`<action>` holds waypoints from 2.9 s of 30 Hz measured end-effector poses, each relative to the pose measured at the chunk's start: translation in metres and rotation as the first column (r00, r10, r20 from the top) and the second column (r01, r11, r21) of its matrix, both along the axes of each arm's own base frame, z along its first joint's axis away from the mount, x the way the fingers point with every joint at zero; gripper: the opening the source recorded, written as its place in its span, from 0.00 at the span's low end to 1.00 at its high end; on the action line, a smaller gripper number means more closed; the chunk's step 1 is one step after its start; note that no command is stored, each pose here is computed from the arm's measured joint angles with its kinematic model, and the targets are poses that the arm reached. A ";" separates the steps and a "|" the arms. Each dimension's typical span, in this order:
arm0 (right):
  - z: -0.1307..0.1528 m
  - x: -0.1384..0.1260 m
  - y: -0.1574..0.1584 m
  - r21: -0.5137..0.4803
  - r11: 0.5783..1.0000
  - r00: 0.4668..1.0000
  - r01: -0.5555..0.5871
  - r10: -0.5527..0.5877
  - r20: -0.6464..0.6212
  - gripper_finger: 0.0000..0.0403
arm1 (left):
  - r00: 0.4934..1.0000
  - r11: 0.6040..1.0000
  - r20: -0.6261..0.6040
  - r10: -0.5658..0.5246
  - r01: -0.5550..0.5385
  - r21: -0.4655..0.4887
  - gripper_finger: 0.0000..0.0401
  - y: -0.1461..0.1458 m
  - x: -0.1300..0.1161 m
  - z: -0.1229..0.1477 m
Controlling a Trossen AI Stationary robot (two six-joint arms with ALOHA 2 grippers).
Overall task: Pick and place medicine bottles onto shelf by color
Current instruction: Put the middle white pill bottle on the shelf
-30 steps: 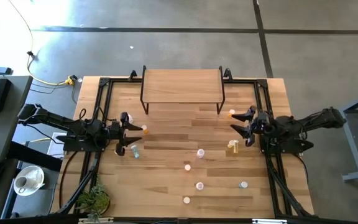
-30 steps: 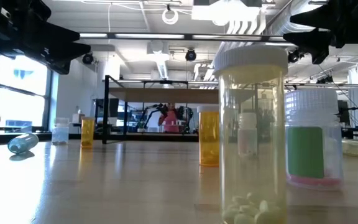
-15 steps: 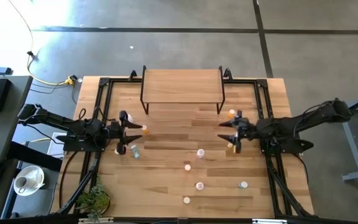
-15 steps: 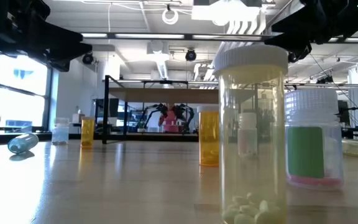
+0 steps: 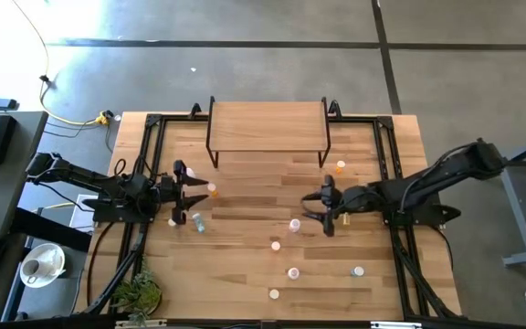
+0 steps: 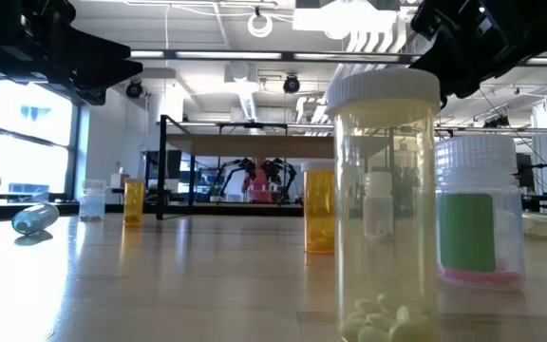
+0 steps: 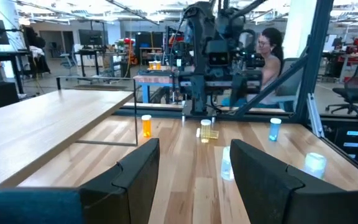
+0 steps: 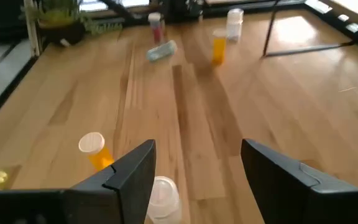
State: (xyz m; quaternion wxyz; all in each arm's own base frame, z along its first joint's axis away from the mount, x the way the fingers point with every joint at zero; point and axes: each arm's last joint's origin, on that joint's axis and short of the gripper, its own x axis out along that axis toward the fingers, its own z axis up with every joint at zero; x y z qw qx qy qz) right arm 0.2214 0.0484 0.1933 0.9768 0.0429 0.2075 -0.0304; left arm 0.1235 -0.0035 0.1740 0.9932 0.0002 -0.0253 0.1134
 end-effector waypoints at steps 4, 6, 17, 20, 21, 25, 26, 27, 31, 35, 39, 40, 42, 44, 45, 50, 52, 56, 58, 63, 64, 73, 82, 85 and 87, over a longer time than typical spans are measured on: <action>-0.007 0.017 0.006 0.018 0.998 0.996 -0.061 0.062 -0.061 0.56 | 1.000 1.000 -0.001 0.012 -0.012 -0.001 0.46 0.000 0.000 0.000; -0.009 0.025 0.009 0.026 0.996 0.994 -0.080 0.082 -0.078 0.56 | 1.000 1.000 -0.001 0.020 -0.020 -0.001 0.46 0.001 0.000 0.000; -0.030 0.044 0.016 0.052 0.994 0.976 -0.101 0.109 -0.187 0.56 | 1.000 1.000 -0.001 0.020 -0.020 -0.001 0.46 0.001 0.000 0.000; -0.034 0.044 0.016 0.067 0.994 0.971 -0.087 0.099 -0.218 0.56 | 1.000 1.000 -0.001 0.021 -0.021 -0.001 0.46 0.001 0.000 0.000; -0.035 0.043 0.016 0.077 0.994 0.970 -0.078 0.094 -0.224 0.56 | 1.000 1.000 -0.001 0.020 -0.020 -0.001 0.46 0.001 0.000 0.000; -0.037 0.042 0.016 0.079 0.994 0.964 -0.073 0.091 -0.249 0.56 | 1.000 1.000 -0.001 0.020 -0.020 -0.001 0.46 0.001 0.000 0.000; -0.037 0.042 0.016 0.077 0.994 0.963 -0.073 0.090 -0.253 0.56 | 1.000 1.000 -0.001 0.020 -0.020 -0.001 0.46 0.001 0.000 0.000; -0.038 0.041 0.016 0.075 0.995 0.961 -0.072 0.089 -0.260 0.56 | 1.000 1.000 -0.001 0.020 -0.020 -0.001 0.46 0.001 0.000 0.000; -0.040 0.041 0.016 0.072 0.995 0.958 -0.070 0.087 -0.272 0.56 | 1.000 1.000 -0.001 0.020 -0.020 -0.001 0.46 0.001 0.000 0.000; -0.048 0.043 0.017 0.067 0.995 0.951 -0.068 0.085 -0.296 0.56 | 1.000 1.000 -0.001 0.020 -0.020 -0.001 0.46 0.001 0.000 0.000; -0.054 0.045 0.017 0.065 0.996 0.948 -0.068 0.084 -0.306 0.56 | 1.000 1.000 -0.001 0.021 -0.021 -0.001 0.46 0.001 0.000 0.000; -0.054 0.046 0.017 0.065 0.996 0.948 -0.067 0.084 -0.305 0.56 | 1.000 1.000 -0.001 0.021 -0.021 -0.001 0.46 0.001 0.000 0.000; -0.055 0.046 0.017 0.065 0.996 0.948 -0.067 0.084 -0.306 0.54 | 1.000 1.000 0.000 0.023 -0.023 -0.002 0.46 0.001 0.000 0.000; -0.055 0.046 0.017 0.065 0.996 0.948 -0.067 0.084 -0.306 0.51 | 1.000 1.000 0.000 0.023 -0.023 -0.002 0.46 0.001 0.000 0.000; -0.055 0.046 0.017 0.065 0.996 0.948 -0.067 0.084 -0.306 0.48 | 1.000 1.000 0.000 0.023 -0.023 -0.002 0.46 0.001 0.000 0.000; -0.055 0.046 0.017 0.062 0.996 0.949 -0.067 0.083 -0.305 0.34 | 1.000 1.000 0.000 0.023 -0.023 -0.002 0.46 0.001 0.000 0.000; -0.054 0.046 0.017 0.062 0.996 0.949 -0.068 0.084 -0.303 0.30 | 1.000 1.000 0.000 0.027 -0.027 -0.002 0.46 0.001 0.000 0.000; -0.051 0.045 0.017 0.049 0.996 0.952 -0.072 0.083 -0.294 0.29 | 0.999 0.999 0.000 0.043 -0.043 -0.003 0.46 0.001 0.000 0.000; -0.045 0.046 0.016 0.039 0.997 0.957 -0.066 0.074 -0.279 0.29 | 0.999 0.999 -0.001 0.046 -0.046 -0.003 0.46 0.001 0.000 0.000; -0.017 0.056 0.009 -0.010 0.997 0.976 -0.071 0.067 -0.209 0.30 | 0.999 0.999 -0.001 0.049 -0.049 -0.003 0.46 0.001 0.000 0.000; -0.010 0.057 0.006 -0.031 0.998 0.978 -0.060 0.053 -0.200 0.30 | 0.999 0.999 -0.001 0.049 -0.049 -0.003 0.46 0.001 0.000 0.000; 0.058 0.073 -0.030 -0.210 0.974 0.984 0.084 -0.114 -0.134 0.30 | 0.999 0.999 -0.006 0.049 -0.049 -0.002 0.46 0.001 0.000 0.000; 0.114 0.082 -0.083 -0.302 0.917 0.950 0.260 -0.299 -0.091 0.30 | 0.999 0.999 -0.013 0.046 -0.046 0.016 0.46 0.001 0.000 -0.001; 0.129 0.081 -0.099 -0.330 0.888 0.931 0.320 -0.359 -0.065 0.30 | 0.999 0.999 -0.013 0.042 -0.042 0.016 0.46 0.001 0.000 -0.001; 0.136 0.079 -0.109 -0.339 0.874 0.921 0.348 -0.386 -0.050 0.30 | 0.999 0.999 -0.012 0.042 -0.042 0.011 0.46 0.001 0.000 -0.001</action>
